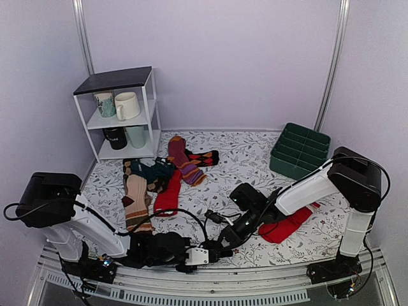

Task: Roll the socks
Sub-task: Roll the sock at the center of the board.

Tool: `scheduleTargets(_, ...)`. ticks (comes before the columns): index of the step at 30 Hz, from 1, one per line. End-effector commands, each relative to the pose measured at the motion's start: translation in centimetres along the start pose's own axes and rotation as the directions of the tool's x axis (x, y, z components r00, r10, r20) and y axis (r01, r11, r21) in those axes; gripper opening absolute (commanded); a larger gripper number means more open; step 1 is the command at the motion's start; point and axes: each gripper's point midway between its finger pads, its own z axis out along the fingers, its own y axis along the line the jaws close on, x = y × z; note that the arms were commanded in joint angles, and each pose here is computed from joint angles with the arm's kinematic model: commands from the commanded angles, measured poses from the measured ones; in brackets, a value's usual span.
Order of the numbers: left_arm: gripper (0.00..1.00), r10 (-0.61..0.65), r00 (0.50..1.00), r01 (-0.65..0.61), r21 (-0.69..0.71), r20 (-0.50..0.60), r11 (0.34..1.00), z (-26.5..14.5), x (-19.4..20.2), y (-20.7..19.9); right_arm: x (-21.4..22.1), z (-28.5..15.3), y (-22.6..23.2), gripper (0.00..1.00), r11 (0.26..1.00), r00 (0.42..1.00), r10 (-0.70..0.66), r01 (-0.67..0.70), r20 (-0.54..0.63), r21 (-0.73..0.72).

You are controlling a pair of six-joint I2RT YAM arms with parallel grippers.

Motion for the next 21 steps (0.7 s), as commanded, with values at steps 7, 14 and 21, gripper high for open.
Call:
scheduleTargets(7,0.0,-0.047,0.993,0.07,0.208,-0.112,0.976,-0.3,1.6,-3.6,2.4,0.0,-4.4,0.25,0.977,0.999,0.048,-0.044,-0.012,0.208)
scheduleTargets(14,0.0,-0.191,0.956,0.266,0.383,-0.223,0.885,-1.6,2.7,-5.1,-2.8,-5.2,-1.3,0.33,0.927,0.93,-0.282,0.201,0.235,0.317)
scheduleTargets(21,0.0,-0.28,0.91,0.397,0.447,-0.305,0.802,-1.3,3.3,-5.7,-2.8,-9.3,1.0,0.36,0.827,0.759,-0.531,0.367,0.377,0.425)
